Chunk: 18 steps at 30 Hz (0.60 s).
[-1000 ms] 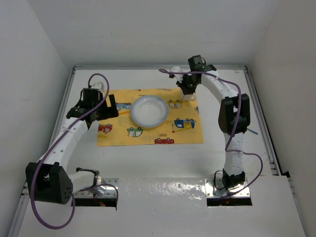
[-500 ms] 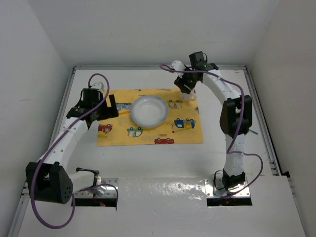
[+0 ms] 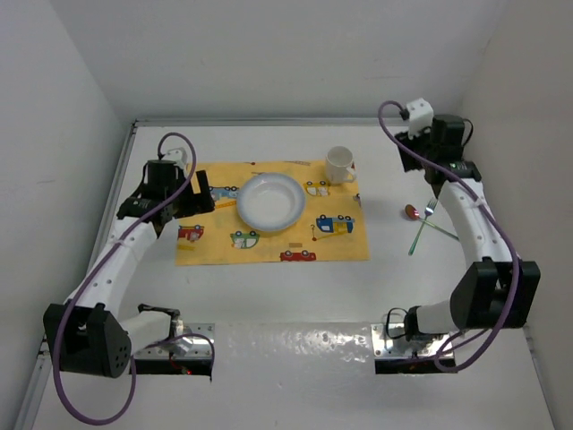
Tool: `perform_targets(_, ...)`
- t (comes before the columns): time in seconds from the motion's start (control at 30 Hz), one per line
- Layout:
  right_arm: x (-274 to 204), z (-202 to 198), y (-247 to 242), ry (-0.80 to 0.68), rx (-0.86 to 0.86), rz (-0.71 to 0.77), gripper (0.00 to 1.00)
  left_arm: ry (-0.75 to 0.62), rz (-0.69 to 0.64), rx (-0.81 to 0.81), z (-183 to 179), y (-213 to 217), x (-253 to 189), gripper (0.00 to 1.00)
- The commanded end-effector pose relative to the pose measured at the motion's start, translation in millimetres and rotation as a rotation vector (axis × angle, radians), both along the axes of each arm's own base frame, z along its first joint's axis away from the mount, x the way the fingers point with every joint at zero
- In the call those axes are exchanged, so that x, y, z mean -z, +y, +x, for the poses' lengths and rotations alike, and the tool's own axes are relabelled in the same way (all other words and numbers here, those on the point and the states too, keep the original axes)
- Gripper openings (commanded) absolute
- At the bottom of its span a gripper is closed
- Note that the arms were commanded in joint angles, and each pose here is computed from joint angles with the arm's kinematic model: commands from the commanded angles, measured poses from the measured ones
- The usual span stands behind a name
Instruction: Set the dinner table for one person
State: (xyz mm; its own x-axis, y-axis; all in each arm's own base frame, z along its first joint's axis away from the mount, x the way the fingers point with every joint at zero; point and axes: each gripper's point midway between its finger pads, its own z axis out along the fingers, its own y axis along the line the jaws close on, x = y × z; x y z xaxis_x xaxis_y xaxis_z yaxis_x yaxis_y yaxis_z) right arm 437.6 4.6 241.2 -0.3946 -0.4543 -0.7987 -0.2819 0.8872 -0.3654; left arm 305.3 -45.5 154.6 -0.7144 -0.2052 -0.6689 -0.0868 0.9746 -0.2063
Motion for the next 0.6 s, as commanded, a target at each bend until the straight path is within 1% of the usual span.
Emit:
perform_targets(0.0, 58, -27, -46, 0.085, 0.225, 0.055, 0.54, -0.089, -0.027, 0.027, 1, -7, -26, 0.91)
perform_targets(0.03, 66, -33, -52, 0.095, 0.244, 0.052, 0.53, -0.097, -0.029, 0.030, 0, -8, -28, 0.91)
perform_targets(0.07, 85, -46, -57, 0.132, 0.268, 0.053, 0.52, -0.112, -0.033, 0.034, -2, -8, -32, 0.91)
perform_targets(0.13, 102, -56, -75, 0.151, 0.330, 0.089, 0.47, -0.118, -0.042, 0.043, -4, -10, -31, 0.91)
perform_targets(0.17, 122, -66, -79, 0.191, 0.346, 0.106, 0.46, -0.127, -0.047, 0.050, -6, -11, -31, 0.91)
perform_targets(0.23, 144, -79, -92, 0.232, 0.377, 0.100, 0.43, -0.135, -0.051, 0.061, -8, -13, -29, 0.91)
perform_targets(0.4, 182, -92, -108, 0.307, 0.390, 0.069, 0.43, -0.163, -0.074, 0.131, -14, -23, -20, 0.91)
perform_targets(0.57, 200, -90, -120, 0.358, 0.362, 0.037, 0.45, -0.175, -0.083, 0.168, -19, -27, -8, 0.91)
